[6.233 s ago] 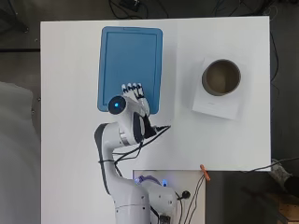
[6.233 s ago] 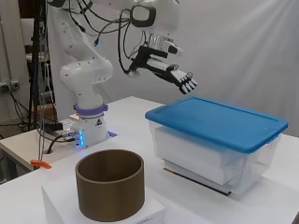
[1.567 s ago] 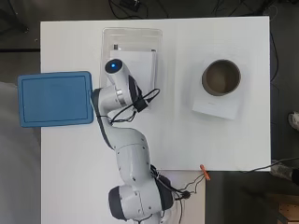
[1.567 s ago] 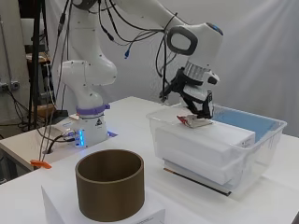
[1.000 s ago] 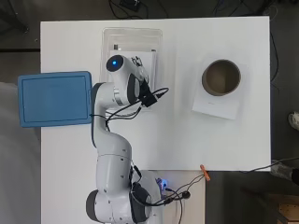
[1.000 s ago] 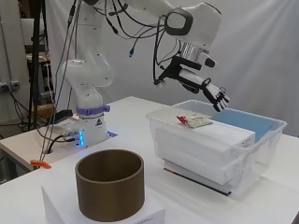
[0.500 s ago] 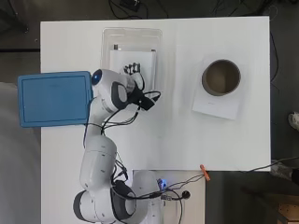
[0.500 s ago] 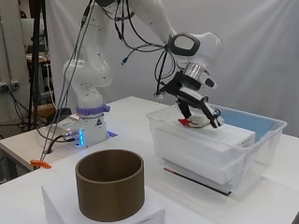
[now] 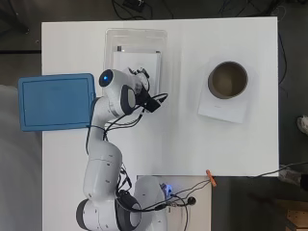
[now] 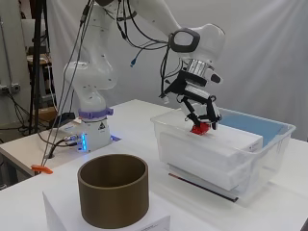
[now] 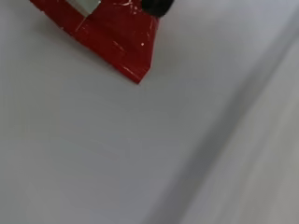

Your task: Teleoperate dual arm-hand system to remove items from a box

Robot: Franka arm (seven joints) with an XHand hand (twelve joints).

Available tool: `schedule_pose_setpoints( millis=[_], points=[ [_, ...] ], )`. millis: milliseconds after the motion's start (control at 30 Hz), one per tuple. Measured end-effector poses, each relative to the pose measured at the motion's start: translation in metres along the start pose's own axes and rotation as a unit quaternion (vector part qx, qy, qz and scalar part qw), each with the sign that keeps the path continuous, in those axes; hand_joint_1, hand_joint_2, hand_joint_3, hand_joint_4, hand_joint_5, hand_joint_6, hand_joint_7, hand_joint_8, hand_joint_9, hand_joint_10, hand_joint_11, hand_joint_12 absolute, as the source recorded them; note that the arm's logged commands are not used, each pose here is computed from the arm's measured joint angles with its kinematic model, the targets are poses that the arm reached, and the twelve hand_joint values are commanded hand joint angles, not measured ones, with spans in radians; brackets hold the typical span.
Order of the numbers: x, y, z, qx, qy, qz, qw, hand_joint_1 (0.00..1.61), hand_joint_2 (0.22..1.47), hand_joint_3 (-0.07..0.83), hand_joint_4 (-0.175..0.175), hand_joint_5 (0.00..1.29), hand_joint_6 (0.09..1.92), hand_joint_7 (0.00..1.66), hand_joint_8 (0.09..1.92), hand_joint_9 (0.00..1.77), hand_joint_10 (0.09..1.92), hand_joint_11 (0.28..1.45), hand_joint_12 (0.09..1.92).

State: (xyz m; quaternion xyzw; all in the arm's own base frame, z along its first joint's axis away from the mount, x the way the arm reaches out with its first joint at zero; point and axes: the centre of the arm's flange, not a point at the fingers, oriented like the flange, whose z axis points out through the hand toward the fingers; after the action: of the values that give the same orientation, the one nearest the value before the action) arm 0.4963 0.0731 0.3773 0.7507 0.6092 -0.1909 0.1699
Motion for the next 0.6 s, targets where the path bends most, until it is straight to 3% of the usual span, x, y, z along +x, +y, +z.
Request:
schedule_pose_setpoints(
  millis=[33,100,200,333,400,433,500,600],
  points=[
    [0.016,-0.004,-0.007,-0.004,0.007,-0.019,1.0,1.34,1.22,0.029,-0.102,0.69,0.88,0.69,1.41,0.89,1.57,0.74,1.61],
    [0.042,-0.013,-0.024,-0.009,0.035,-0.053,0.998,1.23,1.26,0.009,-0.158,0.67,1.26,0.71,1.44,0.93,1.48,0.69,1.55],
    [0.021,-0.001,-0.047,-0.011,0.085,-0.031,0.996,1.2,1.26,0.0,-0.174,0.66,1.21,0.79,1.53,0.99,1.42,0.64,1.5],
    [-0.075,0.028,-0.074,-0.029,0.167,0.046,0.984,1.19,1.26,-0.001,-0.175,0.66,1.19,0.81,1.54,1.01,1.42,0.63,1.49],
    [-0.114,0.034,-0.086,-0.043,0.201,0.072,0.976,1.03,1.24,-0.001,0.038,0.74,1.25,0.91,1.52,1.11,1.6,0.73,1.62],
    [-0.129,0.036,-0.095,-0.055,0.222,0.08,0.97,0.98,1.24,0.0,0.096,0.75,1.28,0.94,1.53,1.14,1.66,0.75,1.66],
    [-0.146,0.041,-0.095,-0.061,0.24,0.095,0.964,0.93,1.24,0.0,0.132,0.74,1.33,0.96,1.57,1.17,1.74,0.79,1.71],
    [-0.188,0.053,-0.072,-0.042,0.21,0.128,0.968,0.92,1.25,-0.001,0.146,0.74,1.34,0.98,1.61,1.2,1.78,0.84,1.75]
  ],
)
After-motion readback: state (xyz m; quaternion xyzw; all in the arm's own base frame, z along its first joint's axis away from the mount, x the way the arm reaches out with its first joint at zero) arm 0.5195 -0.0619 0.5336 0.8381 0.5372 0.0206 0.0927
